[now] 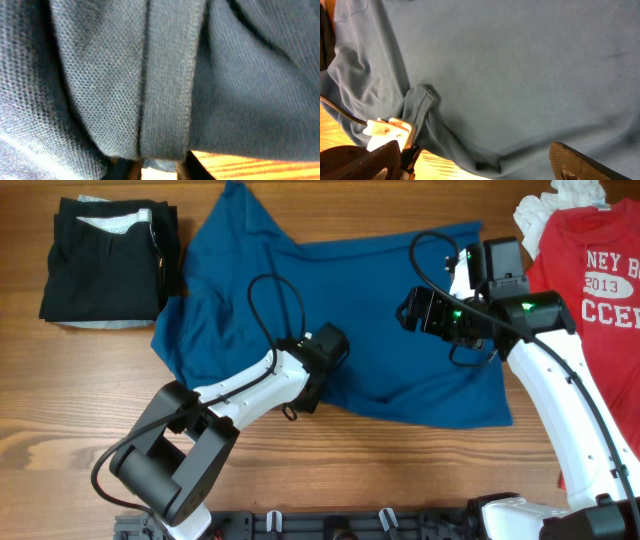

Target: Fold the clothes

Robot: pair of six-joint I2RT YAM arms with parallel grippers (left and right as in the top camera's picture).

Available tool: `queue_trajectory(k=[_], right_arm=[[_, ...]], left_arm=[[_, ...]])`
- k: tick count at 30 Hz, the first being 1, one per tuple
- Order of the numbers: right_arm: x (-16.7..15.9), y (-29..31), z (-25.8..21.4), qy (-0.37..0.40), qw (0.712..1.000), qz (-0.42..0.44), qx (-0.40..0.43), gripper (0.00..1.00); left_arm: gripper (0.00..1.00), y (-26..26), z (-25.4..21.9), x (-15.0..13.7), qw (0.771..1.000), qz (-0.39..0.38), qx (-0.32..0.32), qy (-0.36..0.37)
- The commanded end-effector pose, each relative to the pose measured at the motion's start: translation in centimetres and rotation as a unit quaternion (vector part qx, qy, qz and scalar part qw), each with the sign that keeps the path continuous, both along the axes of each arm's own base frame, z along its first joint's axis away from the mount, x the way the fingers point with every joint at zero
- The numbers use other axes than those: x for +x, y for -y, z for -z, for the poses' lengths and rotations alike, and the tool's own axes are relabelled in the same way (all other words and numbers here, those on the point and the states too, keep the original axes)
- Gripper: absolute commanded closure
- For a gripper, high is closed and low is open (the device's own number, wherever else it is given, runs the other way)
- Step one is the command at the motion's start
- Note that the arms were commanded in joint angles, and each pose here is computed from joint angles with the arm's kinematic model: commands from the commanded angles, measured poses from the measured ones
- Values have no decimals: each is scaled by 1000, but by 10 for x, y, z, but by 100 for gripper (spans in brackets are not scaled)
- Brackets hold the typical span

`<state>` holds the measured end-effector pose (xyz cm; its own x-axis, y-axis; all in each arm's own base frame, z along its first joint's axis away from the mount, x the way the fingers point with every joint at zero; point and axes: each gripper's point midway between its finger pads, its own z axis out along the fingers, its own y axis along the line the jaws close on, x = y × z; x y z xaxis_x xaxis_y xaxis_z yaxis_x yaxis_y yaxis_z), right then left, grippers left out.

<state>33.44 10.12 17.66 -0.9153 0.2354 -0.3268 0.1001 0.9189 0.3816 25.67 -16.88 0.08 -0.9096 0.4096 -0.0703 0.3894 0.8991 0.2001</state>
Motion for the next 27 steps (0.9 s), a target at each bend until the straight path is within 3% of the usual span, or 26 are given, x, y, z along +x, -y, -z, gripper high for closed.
queue_trajectory(k=[1,2,5,8,15,18,23,27], right_arm=[[1,-2,-3,9,1000,-11,5,4],[1,-2,-3,9,1000,-11,5,4],[0,-2,-3,8,1000,-11,5,4],[-1,-2,-3,5,1000,-11,4,4],[-14,3,1,-24,1000,-12,-3,5],[-27,12,3,-56,998,5,-5,8],[-56,34,0,-106,993,58,-9,8],[-85,66,5,-155,976,134,-74,3]], left_arm=[[66,-5,4,4,1000,-12,17,15],[65,-4,5,5,1000,-12,15,17],[96,-5,6,6,999,-32,11,21],[96,-10,-8,6,997,-75,6,27],[96,-16,-134,7,991,-82,-54,89],[96,-21,-166,0,985,-83,-88,125],[96,-40,-190,-24,980,-108,-100,133],[96,-54,-189,-34,979,-143,-80,126]])
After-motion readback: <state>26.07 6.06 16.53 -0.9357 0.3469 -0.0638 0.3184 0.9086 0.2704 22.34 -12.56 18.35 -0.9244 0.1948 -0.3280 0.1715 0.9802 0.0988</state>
